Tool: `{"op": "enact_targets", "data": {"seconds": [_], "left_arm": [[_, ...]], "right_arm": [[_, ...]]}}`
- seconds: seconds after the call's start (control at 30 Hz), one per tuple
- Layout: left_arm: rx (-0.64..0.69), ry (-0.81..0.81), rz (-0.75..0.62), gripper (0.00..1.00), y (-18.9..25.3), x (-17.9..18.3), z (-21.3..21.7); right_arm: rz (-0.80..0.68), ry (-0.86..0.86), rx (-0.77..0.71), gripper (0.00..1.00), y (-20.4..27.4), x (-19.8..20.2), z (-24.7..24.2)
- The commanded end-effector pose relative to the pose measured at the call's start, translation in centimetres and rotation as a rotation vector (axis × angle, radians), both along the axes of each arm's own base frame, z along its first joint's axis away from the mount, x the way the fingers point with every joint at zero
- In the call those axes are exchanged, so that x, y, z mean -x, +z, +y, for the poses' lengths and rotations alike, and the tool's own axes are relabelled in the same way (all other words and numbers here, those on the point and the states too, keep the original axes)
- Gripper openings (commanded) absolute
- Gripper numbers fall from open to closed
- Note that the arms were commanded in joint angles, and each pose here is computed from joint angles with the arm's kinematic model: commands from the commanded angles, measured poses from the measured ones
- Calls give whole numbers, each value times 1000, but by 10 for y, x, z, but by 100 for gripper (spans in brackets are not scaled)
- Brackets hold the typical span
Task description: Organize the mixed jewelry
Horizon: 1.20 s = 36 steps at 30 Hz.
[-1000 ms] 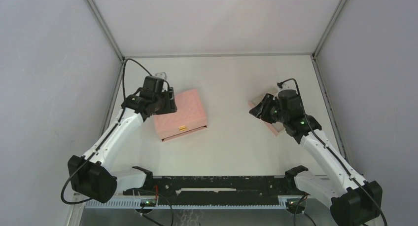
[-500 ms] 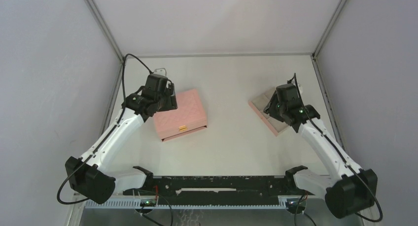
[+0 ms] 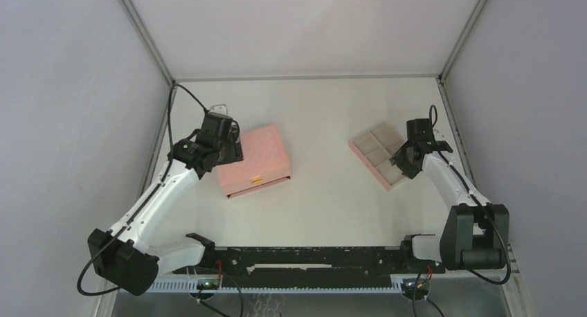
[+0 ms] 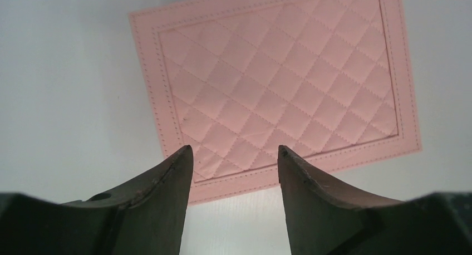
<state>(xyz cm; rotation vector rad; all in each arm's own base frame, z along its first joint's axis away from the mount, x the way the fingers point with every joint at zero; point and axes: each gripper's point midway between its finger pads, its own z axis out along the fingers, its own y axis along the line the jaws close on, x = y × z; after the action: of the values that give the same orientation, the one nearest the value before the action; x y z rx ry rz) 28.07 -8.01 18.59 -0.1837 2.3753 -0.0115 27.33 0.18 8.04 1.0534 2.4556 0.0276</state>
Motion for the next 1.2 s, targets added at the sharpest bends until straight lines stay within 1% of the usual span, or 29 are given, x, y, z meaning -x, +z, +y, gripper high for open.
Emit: {"op": "enact_targets", "data": {"seconds": [0.0,0.13,0.23,0.5,0.7,0.83,1.0,1.1,1.17], "left_arm": [[37,-67,23,62,-12,6,-20],[40,-78,57,61,-25,12,-25],[38,-77,68,61,-31,15,-25],[54,-117,70,60,-33,16,-38],[21,-146,48,59,-26,13,-50],[-7,-137,64,58,-35,9,-50],[-14,-107,98,57,-61,6,-52],[-5,-97,209,55,-103,18,-59],[-23,-109,273,54,-127,31,-66]], "right_arm": [[-80,29,-42,51,12,-27,10],[-71,57,-60,50,11,-29,14],[-62,68,-43,50,11,-24,15],[-61,100,-42,50,12,-16,16],[-64,103,-29,49,13,-12,13],[-53,98,-26,49,9,-9,12],[-49,100,-39,48,7,-7,14],[-51,99,-39,48,7,-7,14],[-52,100,-38,48,8,-6,14]]}}
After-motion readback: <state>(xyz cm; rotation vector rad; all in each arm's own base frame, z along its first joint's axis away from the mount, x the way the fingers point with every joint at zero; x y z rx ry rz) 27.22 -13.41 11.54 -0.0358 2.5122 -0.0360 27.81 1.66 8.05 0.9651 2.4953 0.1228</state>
